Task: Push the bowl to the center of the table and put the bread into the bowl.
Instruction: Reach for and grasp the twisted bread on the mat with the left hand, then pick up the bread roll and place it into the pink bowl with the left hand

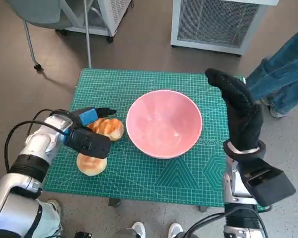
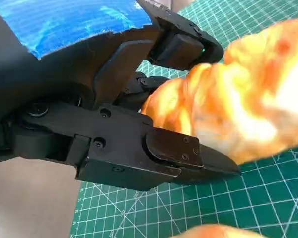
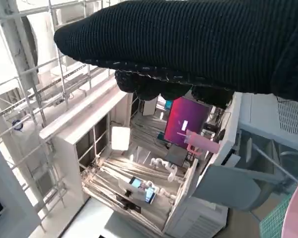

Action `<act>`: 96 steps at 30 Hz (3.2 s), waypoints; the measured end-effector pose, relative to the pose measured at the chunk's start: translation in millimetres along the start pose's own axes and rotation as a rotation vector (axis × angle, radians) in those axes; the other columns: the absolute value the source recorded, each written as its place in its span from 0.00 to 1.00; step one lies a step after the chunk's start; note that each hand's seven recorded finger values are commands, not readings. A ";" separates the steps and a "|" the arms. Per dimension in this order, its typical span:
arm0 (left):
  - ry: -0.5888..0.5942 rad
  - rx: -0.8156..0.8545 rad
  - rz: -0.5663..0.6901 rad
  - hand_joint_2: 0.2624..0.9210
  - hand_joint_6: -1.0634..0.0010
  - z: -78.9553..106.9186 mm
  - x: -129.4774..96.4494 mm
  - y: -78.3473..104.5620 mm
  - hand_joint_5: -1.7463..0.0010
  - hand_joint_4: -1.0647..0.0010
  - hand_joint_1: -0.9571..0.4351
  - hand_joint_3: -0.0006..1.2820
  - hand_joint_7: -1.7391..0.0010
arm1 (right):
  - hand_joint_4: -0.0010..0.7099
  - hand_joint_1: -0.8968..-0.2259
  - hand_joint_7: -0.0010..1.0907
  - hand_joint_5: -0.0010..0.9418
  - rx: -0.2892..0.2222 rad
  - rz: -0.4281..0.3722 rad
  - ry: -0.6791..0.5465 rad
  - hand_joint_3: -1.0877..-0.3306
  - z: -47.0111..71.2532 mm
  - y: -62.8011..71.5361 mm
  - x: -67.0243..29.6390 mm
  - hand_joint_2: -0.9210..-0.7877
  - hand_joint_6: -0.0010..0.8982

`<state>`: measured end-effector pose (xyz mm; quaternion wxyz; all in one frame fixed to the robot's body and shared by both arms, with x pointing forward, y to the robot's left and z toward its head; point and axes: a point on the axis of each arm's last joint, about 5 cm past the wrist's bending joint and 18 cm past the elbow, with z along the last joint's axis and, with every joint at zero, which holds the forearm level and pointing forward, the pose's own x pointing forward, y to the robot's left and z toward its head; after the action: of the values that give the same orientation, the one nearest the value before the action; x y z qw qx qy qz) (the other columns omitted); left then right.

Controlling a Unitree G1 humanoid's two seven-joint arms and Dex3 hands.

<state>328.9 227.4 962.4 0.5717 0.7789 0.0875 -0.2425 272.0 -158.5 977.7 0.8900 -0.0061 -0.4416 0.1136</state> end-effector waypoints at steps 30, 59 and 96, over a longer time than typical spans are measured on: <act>-0.104 -0.010 0.147 1.00 0.40 -13.9 -5.7 3.1 0.32 0.38 0.69 0.06 0.34 | 0.37 0.42 0.68 0.01 0.022 -0.012 -0.004 0.41 -0.4 1.7 -0.4 0.00 0.00; -0.374 -0.099 1.047 1.00 0.41 16.6 -88.8 135.4 0.28 0.43 0.69 0.08 0.33 | 0.37 0.42 0.67 0.00 0.049 -0.021 -0.001 0.41 -0.7 -0.9 -1.5 0.00 0.00; -0.486 -0.056 0.458 0.97 0.61 81.5 -19.8 94.9 0.98 0.70 0.63 0.02 0.82 | 0.36 0.43 0.67 0.00 0.049 -0.025 -0.010 0.40 3.9 -2.6 -6.6 0.00 0.00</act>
<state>328.3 122.7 1033.7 0.6368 0.6816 -0.2219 -0.2840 265.5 -162.8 975.2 0.8889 0.0216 -0.4433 0.1133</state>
